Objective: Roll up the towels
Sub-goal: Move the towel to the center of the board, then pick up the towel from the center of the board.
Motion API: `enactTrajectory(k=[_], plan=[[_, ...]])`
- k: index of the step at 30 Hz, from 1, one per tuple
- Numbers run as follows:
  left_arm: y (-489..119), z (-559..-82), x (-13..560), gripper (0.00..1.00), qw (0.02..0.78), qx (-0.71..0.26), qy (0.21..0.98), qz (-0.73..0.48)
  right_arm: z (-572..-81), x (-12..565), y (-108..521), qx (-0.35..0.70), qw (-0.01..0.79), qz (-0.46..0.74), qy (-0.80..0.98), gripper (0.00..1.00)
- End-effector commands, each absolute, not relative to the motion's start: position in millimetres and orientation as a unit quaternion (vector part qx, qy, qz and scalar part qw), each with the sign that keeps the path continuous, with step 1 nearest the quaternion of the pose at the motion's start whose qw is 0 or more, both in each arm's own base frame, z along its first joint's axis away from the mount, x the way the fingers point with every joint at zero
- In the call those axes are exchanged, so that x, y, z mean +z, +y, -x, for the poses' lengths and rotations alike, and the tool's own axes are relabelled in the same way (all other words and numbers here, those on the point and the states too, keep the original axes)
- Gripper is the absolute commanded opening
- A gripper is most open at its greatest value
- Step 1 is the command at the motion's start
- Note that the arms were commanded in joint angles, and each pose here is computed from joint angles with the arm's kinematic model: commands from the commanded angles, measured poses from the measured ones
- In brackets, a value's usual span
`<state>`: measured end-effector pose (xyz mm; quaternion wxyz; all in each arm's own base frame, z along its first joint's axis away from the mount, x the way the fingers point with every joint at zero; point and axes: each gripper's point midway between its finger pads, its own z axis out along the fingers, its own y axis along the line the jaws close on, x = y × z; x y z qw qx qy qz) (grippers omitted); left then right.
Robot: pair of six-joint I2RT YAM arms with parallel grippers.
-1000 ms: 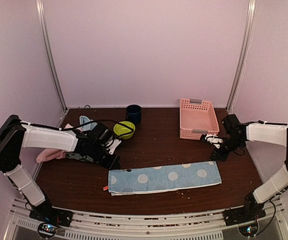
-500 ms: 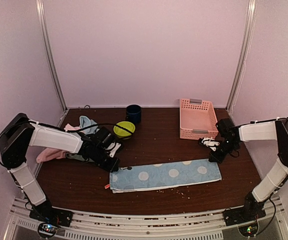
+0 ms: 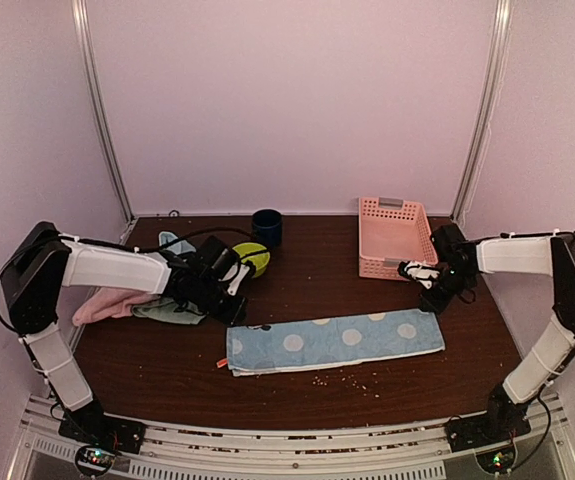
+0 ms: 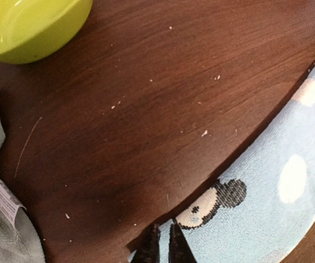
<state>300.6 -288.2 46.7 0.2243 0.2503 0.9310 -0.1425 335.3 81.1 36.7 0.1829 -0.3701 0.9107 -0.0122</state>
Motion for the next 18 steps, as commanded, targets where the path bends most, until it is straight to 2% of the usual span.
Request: enactTrajectory(k=[1,4,7,11,18], plan=[[-294.5,-303.7,77.0,0.14,0.246,-0.163,0.917,-0.267,-325.0,70.0,84.2,0.011,0.189,0.336,0.923,0.26],[-295.5,-299.7,86.2,0.22,0.253,-0.177,0.912,-0.269,-314.1,67.2,75.1,-0.002,0.162,0.32,0.933,0.29],[-297.5,-295.1,88.1,0.24,0.254,-0.189,0.908,-0.273,-298.2,58.4,67.5,-0.01,0.127,0.325,0.937,0.3],[-304.5,-285.6,80.4,0.18,0.241,-0.211,0.901,-0.292,-285.5,50.5,60.0,-0.02,0.102,0.329,0.939,0.3],[-320.6,-256.7,50.3,0.09,0.19,-0.224,0.892,-0.343,-281.8,39.5,60.3,-0.017,0.086,0.345,0.935,0.22]])
